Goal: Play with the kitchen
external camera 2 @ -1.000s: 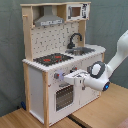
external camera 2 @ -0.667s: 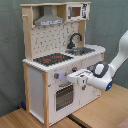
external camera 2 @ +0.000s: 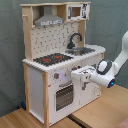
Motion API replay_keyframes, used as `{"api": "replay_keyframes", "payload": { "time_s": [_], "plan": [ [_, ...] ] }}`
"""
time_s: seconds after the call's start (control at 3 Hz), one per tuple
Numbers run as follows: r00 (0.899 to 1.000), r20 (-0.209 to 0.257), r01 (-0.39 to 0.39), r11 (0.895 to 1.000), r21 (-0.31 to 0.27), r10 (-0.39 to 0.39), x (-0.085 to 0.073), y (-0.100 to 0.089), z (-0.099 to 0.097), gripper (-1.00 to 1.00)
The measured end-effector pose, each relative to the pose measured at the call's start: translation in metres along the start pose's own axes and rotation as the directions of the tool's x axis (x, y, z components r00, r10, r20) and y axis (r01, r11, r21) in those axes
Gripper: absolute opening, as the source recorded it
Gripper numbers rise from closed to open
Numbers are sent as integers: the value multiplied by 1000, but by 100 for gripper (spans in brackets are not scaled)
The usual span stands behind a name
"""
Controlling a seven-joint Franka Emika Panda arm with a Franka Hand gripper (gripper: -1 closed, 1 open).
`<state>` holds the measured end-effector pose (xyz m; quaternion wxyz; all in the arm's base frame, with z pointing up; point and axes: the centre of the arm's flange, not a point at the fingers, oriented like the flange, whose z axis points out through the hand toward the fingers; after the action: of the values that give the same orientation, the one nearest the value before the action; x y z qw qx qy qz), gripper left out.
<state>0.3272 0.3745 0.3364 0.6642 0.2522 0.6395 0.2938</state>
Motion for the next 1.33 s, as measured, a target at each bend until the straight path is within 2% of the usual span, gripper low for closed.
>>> {"api": "replay_keyframes", "payload": {
  "time_s": [0.33, 0.67, 1.0, 1.33],
  "plan": [
    [999, -42, 22, 998, 64, -20, -6, -28, 12, 100],
    [998, -63, 16, 999, 47, -13, -8, -20, 19, 100],
    [998, -63, 15, 999, 47, -12, -8, -20, 19, -100],
    [995, -56, -82, 994, 65, 86, -10, -22, 21, -100]
  ]
}}
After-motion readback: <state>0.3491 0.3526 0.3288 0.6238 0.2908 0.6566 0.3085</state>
